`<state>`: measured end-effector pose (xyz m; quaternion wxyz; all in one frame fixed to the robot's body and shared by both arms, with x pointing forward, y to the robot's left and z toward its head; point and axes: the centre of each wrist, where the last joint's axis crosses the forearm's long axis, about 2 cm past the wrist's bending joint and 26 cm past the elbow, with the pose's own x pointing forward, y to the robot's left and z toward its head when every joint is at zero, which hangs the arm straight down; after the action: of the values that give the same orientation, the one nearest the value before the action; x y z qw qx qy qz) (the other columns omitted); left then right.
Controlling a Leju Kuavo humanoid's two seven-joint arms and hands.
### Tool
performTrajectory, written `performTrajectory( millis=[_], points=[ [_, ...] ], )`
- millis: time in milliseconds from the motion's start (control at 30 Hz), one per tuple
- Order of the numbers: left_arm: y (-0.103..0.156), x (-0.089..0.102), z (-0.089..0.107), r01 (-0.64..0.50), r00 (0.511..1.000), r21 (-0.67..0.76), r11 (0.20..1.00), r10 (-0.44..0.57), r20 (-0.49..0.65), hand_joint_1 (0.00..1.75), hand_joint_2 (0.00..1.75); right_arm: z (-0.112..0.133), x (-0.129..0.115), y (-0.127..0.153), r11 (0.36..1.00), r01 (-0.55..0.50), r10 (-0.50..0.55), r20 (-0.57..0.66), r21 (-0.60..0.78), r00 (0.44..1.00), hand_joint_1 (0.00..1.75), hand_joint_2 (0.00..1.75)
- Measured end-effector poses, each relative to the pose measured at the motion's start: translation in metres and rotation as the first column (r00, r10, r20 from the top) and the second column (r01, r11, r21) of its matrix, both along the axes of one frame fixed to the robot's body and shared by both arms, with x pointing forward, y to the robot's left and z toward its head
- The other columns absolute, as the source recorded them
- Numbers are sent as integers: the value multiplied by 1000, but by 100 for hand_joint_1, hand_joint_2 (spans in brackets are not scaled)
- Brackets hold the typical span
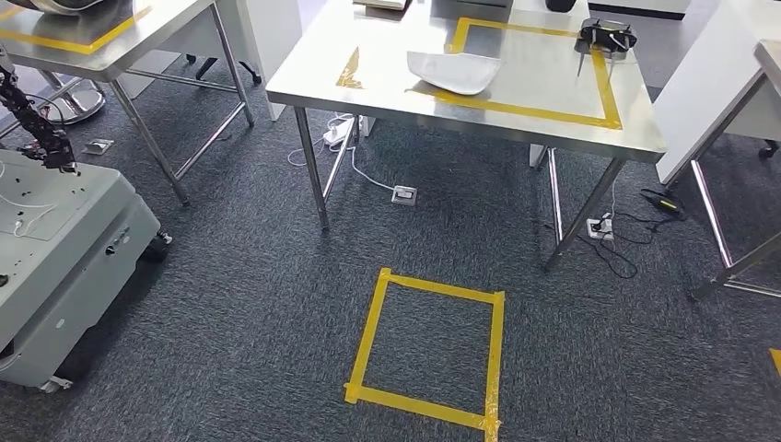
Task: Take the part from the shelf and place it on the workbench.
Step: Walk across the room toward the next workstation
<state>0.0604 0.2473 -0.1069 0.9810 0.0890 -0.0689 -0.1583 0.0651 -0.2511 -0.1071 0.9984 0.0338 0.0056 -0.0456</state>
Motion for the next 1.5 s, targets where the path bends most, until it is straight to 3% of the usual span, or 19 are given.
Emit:
performTrajectory(
  millis=[367, 600, 833, 1100, 1233, 1367, 1500],
  points=[
    [-3, -5, 0, 50, 999, 1, 999, -50, -2, 0, 0, 0, 0, -2, 997, -83, 83, 17, -9, 996, 0, 175],
    [-1, 11, 2, 95, 995, -14, 995, -95, 20, 0, 0, 4, 20, 10, 990, -143, 141, 105, 11, 984, 0, 175],
    [3, 27, 4, 99, 993, -23, 995, -97, 64, 0, 0, 5, 22, 13, 974, -225, 224, 104, -4, 969, 0, 175],
    [15, 21, 2, -24, 998, -23, 999, 25, 52, 0, 0, 0, 5, -4, 982, -187, 187, 1, -38, 982, 0, 175],
    [24, 16, 1, -37, 998, -14, 999, 37, 44, 0, 175, 0, 2, -10, 987, -123, 119, -45, -103, 992, 0, 175],
    [29, 8, -1, -40, 999, 12, 999, 40, 30, 0, 175, -2, -6, -15, 989, -44, 39, -42, -140, 998, 0, 175],
    [32, -2, -2, -19, 1000, 43, 999, 20, -7, 0, 175, -2, -8, -6, 995, -55, 53, -29, -81, 998, 0, 175]
  ],
)
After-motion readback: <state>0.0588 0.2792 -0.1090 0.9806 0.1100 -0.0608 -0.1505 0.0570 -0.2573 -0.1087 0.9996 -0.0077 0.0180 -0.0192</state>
